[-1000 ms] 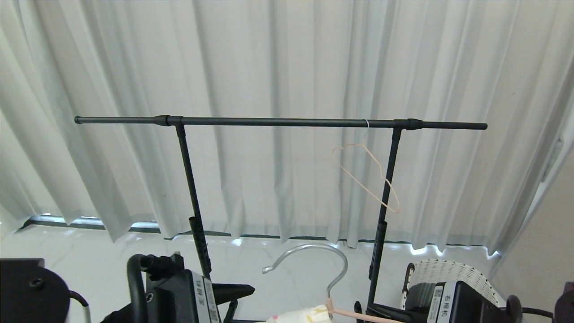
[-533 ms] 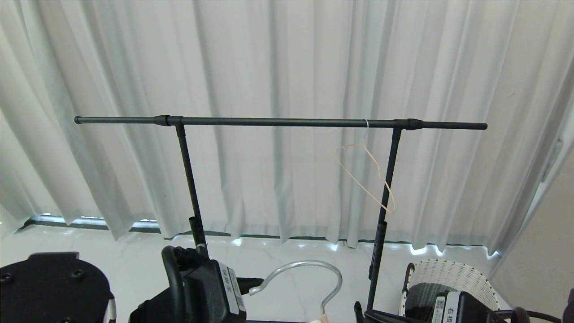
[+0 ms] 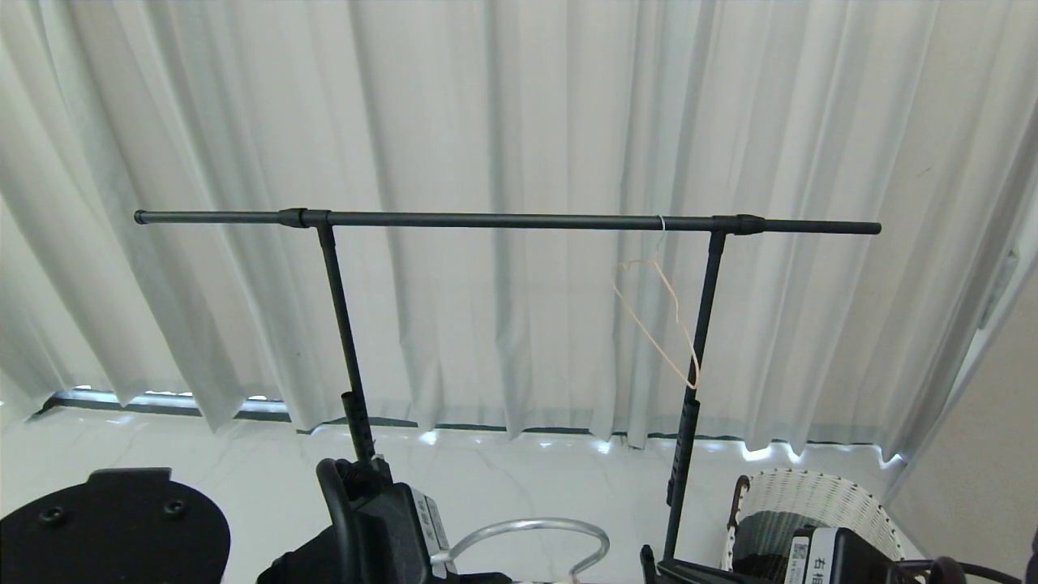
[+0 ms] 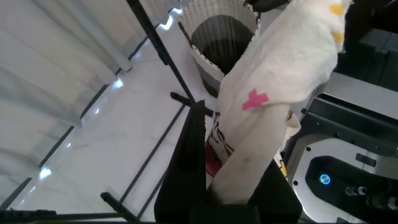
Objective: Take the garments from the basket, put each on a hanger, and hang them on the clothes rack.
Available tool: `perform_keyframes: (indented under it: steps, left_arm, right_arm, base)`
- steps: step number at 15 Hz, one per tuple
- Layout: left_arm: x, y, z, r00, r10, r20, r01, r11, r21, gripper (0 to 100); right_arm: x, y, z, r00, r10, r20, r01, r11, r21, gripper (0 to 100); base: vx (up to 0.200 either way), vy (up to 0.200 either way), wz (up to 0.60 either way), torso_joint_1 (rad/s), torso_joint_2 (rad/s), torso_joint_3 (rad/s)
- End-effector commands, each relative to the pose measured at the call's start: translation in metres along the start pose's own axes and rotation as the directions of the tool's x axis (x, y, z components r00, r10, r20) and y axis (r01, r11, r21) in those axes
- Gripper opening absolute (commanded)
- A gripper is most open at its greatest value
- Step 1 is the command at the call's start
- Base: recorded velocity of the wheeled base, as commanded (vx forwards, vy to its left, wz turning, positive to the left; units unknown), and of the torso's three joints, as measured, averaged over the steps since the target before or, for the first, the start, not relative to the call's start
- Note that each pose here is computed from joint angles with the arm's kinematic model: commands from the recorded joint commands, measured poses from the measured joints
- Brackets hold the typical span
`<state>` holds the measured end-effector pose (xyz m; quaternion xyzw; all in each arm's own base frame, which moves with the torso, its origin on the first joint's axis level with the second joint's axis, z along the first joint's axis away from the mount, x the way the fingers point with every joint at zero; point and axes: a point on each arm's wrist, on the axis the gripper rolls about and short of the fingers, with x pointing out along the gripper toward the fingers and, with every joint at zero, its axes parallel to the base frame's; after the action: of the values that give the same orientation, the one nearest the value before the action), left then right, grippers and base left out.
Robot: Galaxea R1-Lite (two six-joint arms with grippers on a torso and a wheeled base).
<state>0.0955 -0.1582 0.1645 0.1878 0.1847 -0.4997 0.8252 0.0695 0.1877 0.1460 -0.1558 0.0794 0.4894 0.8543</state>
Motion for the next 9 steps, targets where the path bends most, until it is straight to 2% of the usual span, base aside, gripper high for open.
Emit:
perform_keyframes:
  steps: [1,2,7,9]
  left_arm:
    - [0.000,0.000,0.000,1.000,-0.001,-0.003,0.001,1.000,0.000,0]
    - [0.000,0.000,-0.001,1.000,-0.001,-0.005,0.001,1.000,-0.001,0]
    - [0.000,0.001,-0.011,0.999,0.013,-0.038,-0.013,1.000,-0.009,0]
    - [0.000,0.007,-0.016,0.997,0.045,-0.056,-0.047,0.998,-0.030,0]
  right_arm:
    - [0.001,0.000,0.000,1.000,0.001,-0.001,-0.001,1.000,0.000,0]
    - [0.001,0.000,-0.001,1.000,0.001,-0.004,-0.001,1.000,0.000,100]
    - [0.000,0.000,-0.002,1.000,-0.003,-0.004,0.003,1.000,0.000,100]
    - [0.000,0.000,-0.002,1.000,-0.003,-0.006,0.003,1.000,0.000,100]
  base:
    - [0.000,0.000,0.00,0.000,0.00,0.000]
    - [0.000,0.000,0.00,0.000,0.00,0.000]
    - [0.000,0.000,0.00,0.000,0.00,0.000]
    - [0.000,0.000,0.00,0.000,0.00,0.000]
